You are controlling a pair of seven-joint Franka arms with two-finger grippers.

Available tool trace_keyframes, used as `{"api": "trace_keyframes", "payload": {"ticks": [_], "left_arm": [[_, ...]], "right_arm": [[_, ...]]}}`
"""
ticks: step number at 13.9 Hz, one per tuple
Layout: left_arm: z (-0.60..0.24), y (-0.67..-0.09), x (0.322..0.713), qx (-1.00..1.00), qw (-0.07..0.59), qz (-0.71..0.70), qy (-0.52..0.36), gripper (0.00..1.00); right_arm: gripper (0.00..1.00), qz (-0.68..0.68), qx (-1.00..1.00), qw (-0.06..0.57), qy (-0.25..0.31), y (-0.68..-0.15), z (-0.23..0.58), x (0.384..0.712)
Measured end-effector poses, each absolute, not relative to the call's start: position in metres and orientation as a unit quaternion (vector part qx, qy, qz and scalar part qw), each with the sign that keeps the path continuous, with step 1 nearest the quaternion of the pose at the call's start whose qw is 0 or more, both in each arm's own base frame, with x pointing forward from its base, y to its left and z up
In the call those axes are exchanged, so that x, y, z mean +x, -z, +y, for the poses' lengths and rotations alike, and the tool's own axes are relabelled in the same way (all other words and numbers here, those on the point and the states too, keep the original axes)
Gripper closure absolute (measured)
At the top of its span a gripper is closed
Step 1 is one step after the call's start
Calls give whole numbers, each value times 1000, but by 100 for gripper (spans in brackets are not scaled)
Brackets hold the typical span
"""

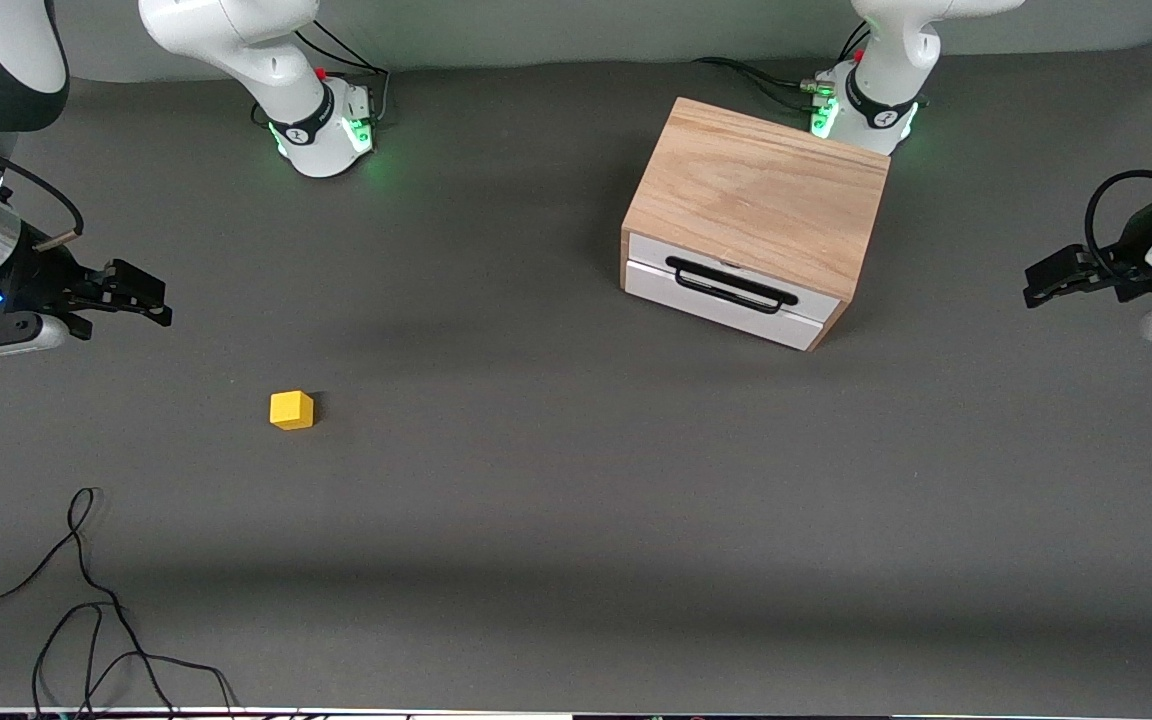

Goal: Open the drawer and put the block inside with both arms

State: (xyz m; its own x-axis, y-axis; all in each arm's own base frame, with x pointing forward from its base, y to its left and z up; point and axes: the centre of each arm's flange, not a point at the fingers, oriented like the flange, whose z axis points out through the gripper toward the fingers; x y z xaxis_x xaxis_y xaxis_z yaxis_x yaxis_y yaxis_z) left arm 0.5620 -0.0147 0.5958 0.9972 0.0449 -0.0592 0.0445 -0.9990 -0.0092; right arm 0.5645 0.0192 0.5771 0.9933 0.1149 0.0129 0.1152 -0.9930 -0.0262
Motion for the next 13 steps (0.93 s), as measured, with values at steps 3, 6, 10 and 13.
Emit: {"api": "trace_keyframes", "payload": {"ticks": [3, 6, 10, 13], "left_arm": [[-15, -593, 561, -999, 4, -22, -39, 0], [-22, -587, 561, -998, 1, -28, -50, 0], [-92, -579, 560, -991, -11, -117, -56, 0], [-165, -573, 553, -970, -8, -238, -51, 0]], "right_arm": [[0, -56, -998, 12, 5, -576, 18, 569], [0, -56, -998, 12, -6, -572, 18, 568], [0, -55, -998, 9, -19, -557, 19, 574], [0, -55, -998, 8, -20, -555, 20, 575]]}}
